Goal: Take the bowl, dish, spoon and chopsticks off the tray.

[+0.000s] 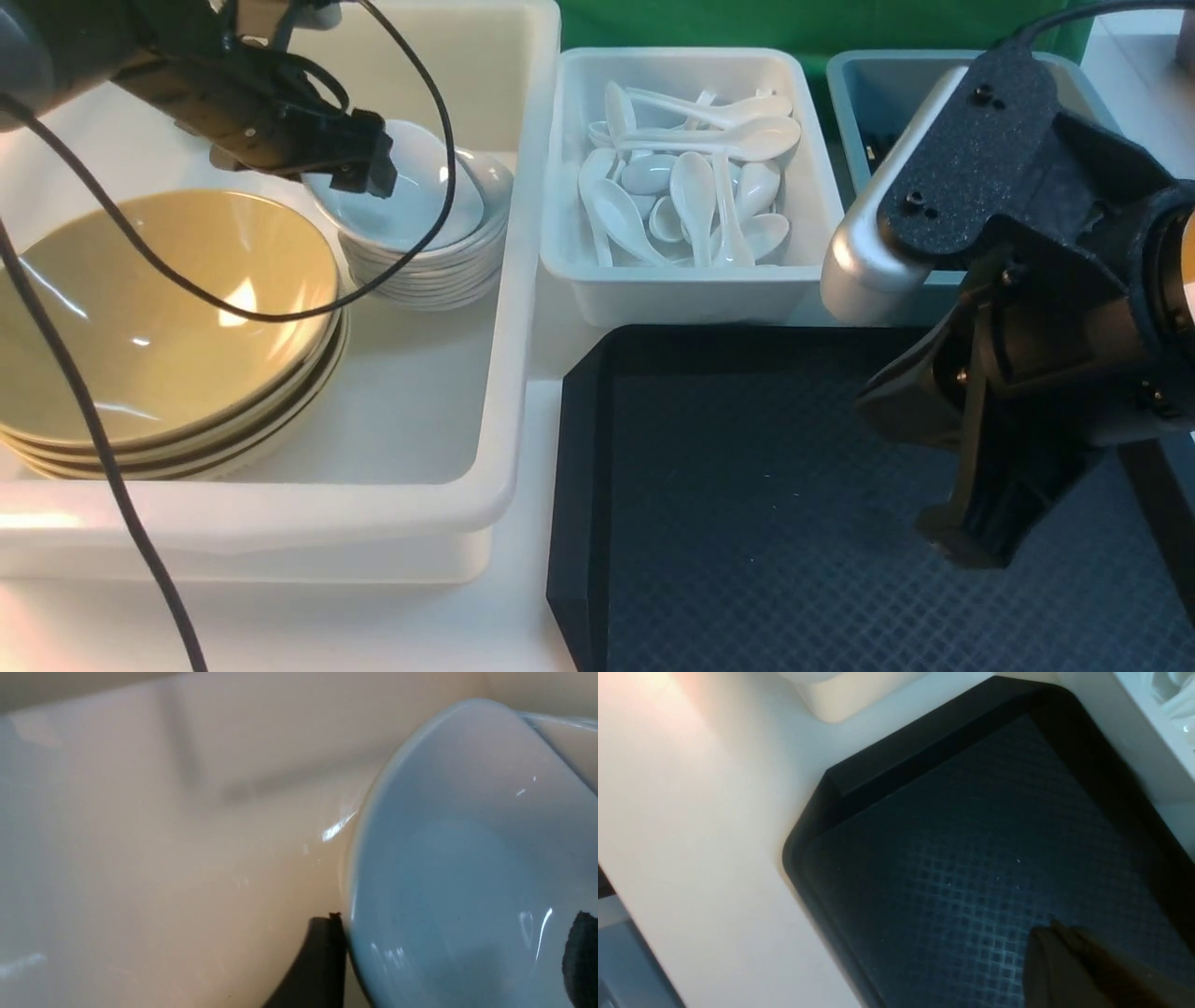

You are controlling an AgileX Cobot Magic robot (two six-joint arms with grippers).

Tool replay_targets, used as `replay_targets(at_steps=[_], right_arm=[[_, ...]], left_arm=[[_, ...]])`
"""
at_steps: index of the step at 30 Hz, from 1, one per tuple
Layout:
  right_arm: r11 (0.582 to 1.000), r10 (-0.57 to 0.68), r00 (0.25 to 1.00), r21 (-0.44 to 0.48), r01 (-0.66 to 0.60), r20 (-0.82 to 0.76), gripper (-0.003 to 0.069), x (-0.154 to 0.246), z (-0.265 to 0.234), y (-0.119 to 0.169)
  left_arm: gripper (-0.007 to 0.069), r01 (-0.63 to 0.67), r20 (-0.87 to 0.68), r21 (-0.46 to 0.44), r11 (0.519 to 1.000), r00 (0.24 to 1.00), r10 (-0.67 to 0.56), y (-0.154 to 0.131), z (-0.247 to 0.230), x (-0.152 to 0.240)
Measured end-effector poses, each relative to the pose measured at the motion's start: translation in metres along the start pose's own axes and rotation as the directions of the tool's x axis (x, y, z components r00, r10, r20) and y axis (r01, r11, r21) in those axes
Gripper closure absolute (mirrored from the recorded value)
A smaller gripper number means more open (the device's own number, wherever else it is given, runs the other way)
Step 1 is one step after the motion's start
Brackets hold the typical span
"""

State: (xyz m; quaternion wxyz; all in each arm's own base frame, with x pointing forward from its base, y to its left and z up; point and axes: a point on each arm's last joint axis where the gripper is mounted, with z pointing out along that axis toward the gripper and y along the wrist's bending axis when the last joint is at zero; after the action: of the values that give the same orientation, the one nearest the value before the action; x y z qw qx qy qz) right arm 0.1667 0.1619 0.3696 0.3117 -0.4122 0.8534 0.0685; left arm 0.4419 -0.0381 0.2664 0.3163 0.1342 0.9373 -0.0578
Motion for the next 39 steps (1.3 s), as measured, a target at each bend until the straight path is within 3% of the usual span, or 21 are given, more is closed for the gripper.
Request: replay_targets(at_steps=[4,8,12,13,18,21,29,33,39], right_arm=[[1.000,-0.001,1.000,0.001,0.001,-0.003,0.0601,0.000,0.000,0.000],[1.000,0.004,1.000,0.001,-0.004,-0.017,0.0601,0.002,0.000,0.000],[1.000,0.020,0.999,0.001,-0.020,-0.035,0.0600,0.003,0.000,0.000],[1.000,0.022,0.999,0.001,-0.022,-0.038,0.0600,0.003,0.000,0.000],[1.000,0.022,0.997,-0.001,-0.022,-0.073,0.0597,0.007,0.000,0.000],[1.000,0.023,0.997,-0.001,-0.023,-0.075,0.0595,0.007,0.000,0.000],[1.000,-0.007,0.997,0.011,0.006,0.072,0.0582,-0.003,-0.008,-0.001],[1.000,-0.025,0.989,0.020,0.023,0.146,0.0580,-0.007,-0.014,-0.002],[0.999,-0.029,0.976,0.030,0.023,0.216,0.0580,-0.006,-0.027,-0.003]], left_arm=[[-0.0021,-0.006,-0.004,0.009,1.000,1.000,0.006,-0.001,-0.011,-0.010],[0.0033,-0.003,0.015,0.020,1.000,1.000,0.003,-0.003,-0.031,-0.028],[0.0191,-0.014,0.028,0.027,1.000,1.000,0.013,-0.005,-0.045,-0.038],[0.0202,-0.014,0.028,0.027,1.000,1.000,0.013,-0.005,-0.046,-0.039],[0.0537,-0.032,-0.021,0.038,0.999,0.999,0.033,-0.008,-0.050,-0.035],[0.0613,-0.060,-0.047,0.045,0.997,0.997,0.062,-0.012,-0.071,-0.033],[0.0635,-0.105,0.068,0.026,0.994,0.992,0.103,-0.039,-0.208,-0.009],[0.0635,-0.104,0.065,0.027,0.994,0.993,0.102,-0.049,-0.232,0.022],[0.0635,-0.069,0.057,0.020,0.997,0.996,0.067,-0.064,-0.241,0.108]])
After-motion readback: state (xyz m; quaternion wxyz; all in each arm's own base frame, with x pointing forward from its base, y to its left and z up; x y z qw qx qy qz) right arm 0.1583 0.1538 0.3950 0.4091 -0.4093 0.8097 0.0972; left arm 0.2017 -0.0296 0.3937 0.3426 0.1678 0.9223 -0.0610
